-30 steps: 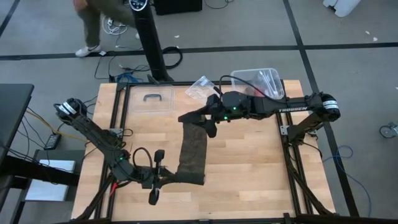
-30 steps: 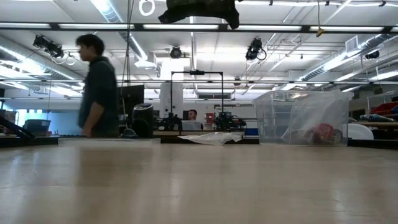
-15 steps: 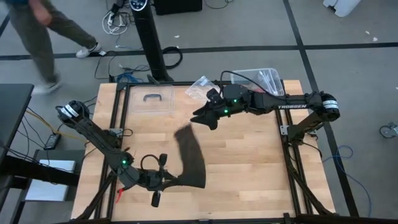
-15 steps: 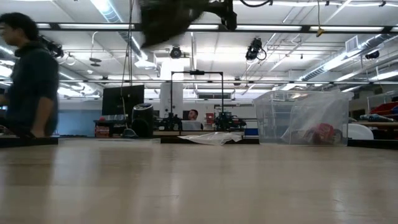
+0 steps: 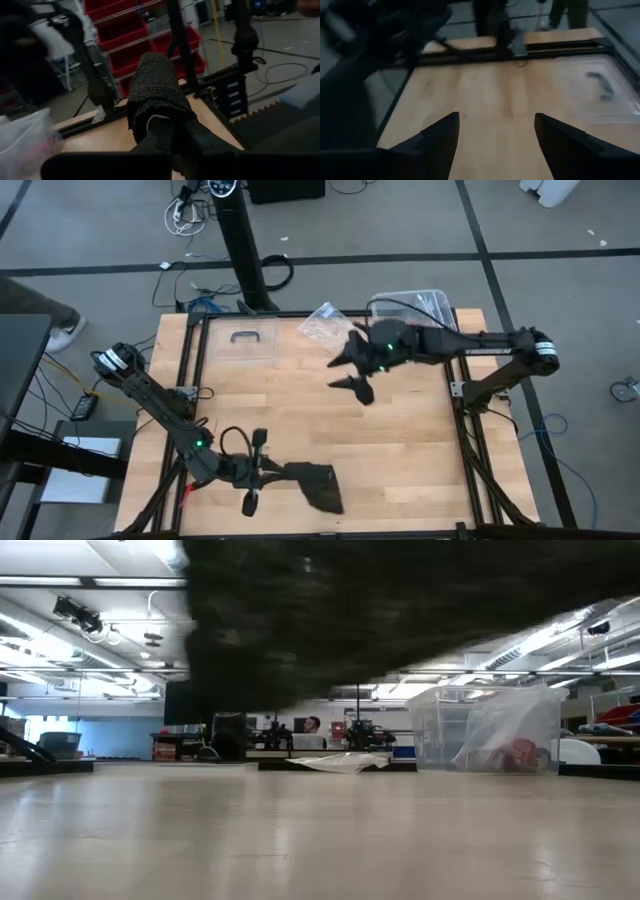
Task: Roll bandage
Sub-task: Roll the black bandage
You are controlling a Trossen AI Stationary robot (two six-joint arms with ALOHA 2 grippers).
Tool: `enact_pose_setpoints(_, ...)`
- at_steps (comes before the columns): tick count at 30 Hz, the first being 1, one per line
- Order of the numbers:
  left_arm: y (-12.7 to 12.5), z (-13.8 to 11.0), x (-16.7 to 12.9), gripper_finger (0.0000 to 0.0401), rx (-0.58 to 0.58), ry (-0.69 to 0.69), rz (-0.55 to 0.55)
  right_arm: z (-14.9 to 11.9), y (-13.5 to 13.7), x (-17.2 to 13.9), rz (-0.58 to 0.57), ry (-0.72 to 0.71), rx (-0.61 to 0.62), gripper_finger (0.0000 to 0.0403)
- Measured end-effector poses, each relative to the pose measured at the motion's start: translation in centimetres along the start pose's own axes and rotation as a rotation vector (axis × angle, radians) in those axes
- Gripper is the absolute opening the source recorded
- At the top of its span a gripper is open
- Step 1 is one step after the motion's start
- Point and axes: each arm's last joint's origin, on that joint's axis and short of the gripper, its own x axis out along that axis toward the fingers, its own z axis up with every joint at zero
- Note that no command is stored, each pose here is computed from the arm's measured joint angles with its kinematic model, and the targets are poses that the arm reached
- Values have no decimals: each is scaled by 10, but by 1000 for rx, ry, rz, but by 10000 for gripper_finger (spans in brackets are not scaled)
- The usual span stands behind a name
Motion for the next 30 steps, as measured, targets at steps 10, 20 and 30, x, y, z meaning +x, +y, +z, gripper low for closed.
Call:
enact_pose_setpoints(10,5,9,0,18,-43,-69,80,-109,71,16,117,-122,-24,265)
enact_pose_setpoints(20,15,24,0,18,-6,-133,173,-167,100,6,88,-327,68,257)
enact_pose_setpoints(30,26,32,8,18,47,-120,263,-182,110,29,76,-309,94,256)
